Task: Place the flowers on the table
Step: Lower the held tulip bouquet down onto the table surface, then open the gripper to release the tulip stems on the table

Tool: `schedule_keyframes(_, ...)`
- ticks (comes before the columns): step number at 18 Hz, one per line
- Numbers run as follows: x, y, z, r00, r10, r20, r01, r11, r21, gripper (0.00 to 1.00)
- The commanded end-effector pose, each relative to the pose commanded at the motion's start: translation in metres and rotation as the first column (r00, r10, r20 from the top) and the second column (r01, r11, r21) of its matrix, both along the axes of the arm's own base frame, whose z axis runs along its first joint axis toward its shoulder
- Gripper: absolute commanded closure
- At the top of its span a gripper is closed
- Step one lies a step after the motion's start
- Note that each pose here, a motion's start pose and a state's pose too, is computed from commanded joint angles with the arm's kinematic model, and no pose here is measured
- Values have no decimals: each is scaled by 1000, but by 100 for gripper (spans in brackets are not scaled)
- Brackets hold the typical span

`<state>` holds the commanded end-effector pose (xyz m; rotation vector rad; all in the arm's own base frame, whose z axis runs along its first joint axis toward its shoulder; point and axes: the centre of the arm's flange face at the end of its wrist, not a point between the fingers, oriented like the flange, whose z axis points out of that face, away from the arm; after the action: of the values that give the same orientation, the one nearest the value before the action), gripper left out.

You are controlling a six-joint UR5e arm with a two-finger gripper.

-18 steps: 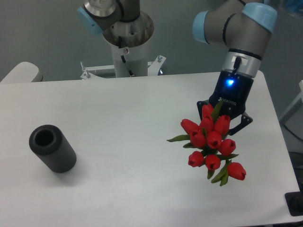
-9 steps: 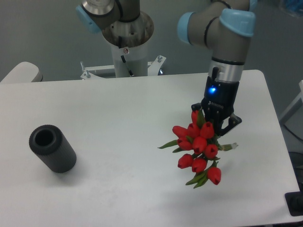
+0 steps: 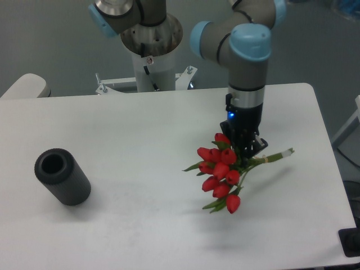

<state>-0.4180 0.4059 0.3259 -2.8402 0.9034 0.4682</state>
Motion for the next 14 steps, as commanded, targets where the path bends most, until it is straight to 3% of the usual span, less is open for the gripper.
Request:
schedule_keyframes(7,17,-15,-37,992,-122,18,123,985,-118,83)
schedule_keyframes(14,28,-13,-64,989,-140,50,147,973,-179,82)
